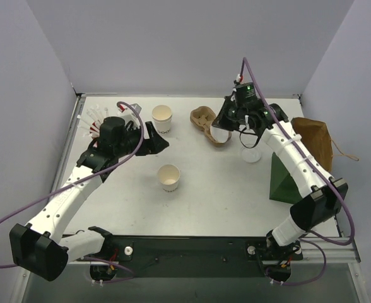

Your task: Pack the takeout coffee

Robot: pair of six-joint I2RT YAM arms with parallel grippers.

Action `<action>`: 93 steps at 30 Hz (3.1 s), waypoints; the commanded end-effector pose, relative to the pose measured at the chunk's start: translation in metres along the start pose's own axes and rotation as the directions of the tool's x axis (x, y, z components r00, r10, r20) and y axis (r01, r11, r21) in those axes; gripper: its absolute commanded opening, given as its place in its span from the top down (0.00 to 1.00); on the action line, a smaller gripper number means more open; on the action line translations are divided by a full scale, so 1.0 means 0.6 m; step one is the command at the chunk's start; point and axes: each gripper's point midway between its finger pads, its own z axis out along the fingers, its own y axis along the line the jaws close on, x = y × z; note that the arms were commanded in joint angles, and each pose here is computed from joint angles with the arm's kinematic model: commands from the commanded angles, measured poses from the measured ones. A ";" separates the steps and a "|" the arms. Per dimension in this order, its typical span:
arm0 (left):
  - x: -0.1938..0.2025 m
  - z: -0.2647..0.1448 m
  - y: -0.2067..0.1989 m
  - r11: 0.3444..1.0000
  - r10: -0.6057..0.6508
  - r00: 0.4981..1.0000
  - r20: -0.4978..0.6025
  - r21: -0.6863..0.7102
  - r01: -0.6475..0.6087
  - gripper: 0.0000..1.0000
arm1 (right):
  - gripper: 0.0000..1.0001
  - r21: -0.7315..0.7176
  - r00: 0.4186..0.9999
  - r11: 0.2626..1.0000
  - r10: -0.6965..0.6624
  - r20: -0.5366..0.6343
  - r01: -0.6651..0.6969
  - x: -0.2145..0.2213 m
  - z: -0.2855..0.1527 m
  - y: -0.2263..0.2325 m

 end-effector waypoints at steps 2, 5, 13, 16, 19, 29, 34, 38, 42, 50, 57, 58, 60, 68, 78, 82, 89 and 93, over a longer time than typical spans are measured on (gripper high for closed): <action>-0.049 -0.024 -0.102 0.946 -0.051 0.998 0.035 0.323 0.037 0.09 | 1.00 -0.459 0.992 0.885 0.018 -0.123 -0.073 0.035 -0.083 0.152; -0.062 -0.033 -0.121 0.926 -0.083 0.996 0.040 0.373 0.062 0.07 | 1.00 -0.597 0.993 0.797 0.038 -0.111 -0.097 0.026 -0.113 0.198; -0.079 -0.055 -0.156 0.875 -0.111 0.992 0.058 0.479 0.070 0.03 | 1.00 -0.799 0.976 0.561 0.100 -0.193 -0.216 0.019 -0.163 0.273; -0.081 -0.061 -0.156 0.875 -0.100 0.993 0.065 0.480 0.057 0.03 | 1.00 -0.836 0.969 0.491 0.104 -0.223 -0.245 0.015 -0.179 0.291; -0.086 -0.066 -0.154 0.875 -0.104 0.992 0.072 0.480 0.057 0.03 | 1.00 -0.868 0.970 0.433 0.100 -0.221 -0.242 0.011 -0.194 0.304; -0.123 -0.102 -0.172 0.824 -0.139 0.984 0.111 0.563 0.053 0.03 | 1.00 -0.900 0.961 0.340 0.069 -0.266 -0.274 0.018 -0.219 0.322; -0.137 -0.103 -0.164 0.805 -0.164 0.981 0.108 0.589 0.070 0.02 | 1.00 -0.906 0.957 0.309 0.054 -0.287 -0.289 0.019 -0.229 0.331; -0.150 -0.108 -0.165 0.784 -0.177 0.978 0.110 0.616 0.072 0.03 | 1.00 -0.911 0.955 0.290 0.034 -0.296 -0.292 0.023 -0.234 0.340; -0.156 -0.107 -0.165 0.778 -0.174 0.980 0.101 0.623 0.074 0.03 | 1.00 -0.911 0.954 0.291 0.030 -0.298 -0.294 0.024 -0.231 0.344; -0.154 -0.091 -0.145 0.816 -0.145 0.985 0.096 0.575 0.064 0.02 | 1.00 -0.913 0.953 0.280 0.017 -0.303 -0.296 0.026 -0.234 0.354; -0.155 -0.085 -0.144 0.813 -0.122 0.988 0.091 0.580 0.047 0.03 | 1.00 -0.914 0.949 0.269 0.002 -0.315 -0.304 0.031 -0.236 0.364; -0.156 -0.086 -0.145 0.810 -0.120 0.989 0.091 0.584 0.044 0.03 | 1.00 -0.915 0.949 0.267 0.000 -0.316 -0.304 0.031 -0.237 0.366; -0.156 -0.086 -0.147 0.806 -0.116 0.989 0.089 0.590 0.041 0.03 | 1.00 -0.915 0.948 0.263 -0.002 -0.318 -0.306 0.031 -0.238 0.368; -0.160 -0.113 -0.162 0.776 -0.122 0.986 0.111 0.630 0.025 0.03 | 1.00 -0.905 0.943 0.275 0.013 -0.333 -0.324 0.032 -0.227 0.367; -0.159 -0.122 -0.152 0.796 -0.127 0.984 0.125 0.605 0.025 0.03 | 1.00 -0.889 0.934 0.286 0.072 -0.351 -0.357 0.024 -0.221 0.367; -0.160 -0.119 -0.147 0.812 -0.123 0.984 0.125 0.583 0.028 0.03 | 1.00 -0.879 0.927 0.296 0.095 -0.362 -0.373 0.025 -0.220 0.370; -0.162 -0.125 -0.136 0.854 -0.085 0.981 0.172 0.520 -0.017 0.02 | 1.00 -0.864 0.930 0.344 0.121 -0.347 -0.368 0.030 -0.211 0.370; -0.165 -0.135 -0.140 0.856 -0.062 0.979 0.195 0.515 -0.049 0.02 | 1.00 -0.857 0.928 0.354 0.132 -0.350 -0.374 0.032 -0.209 0.371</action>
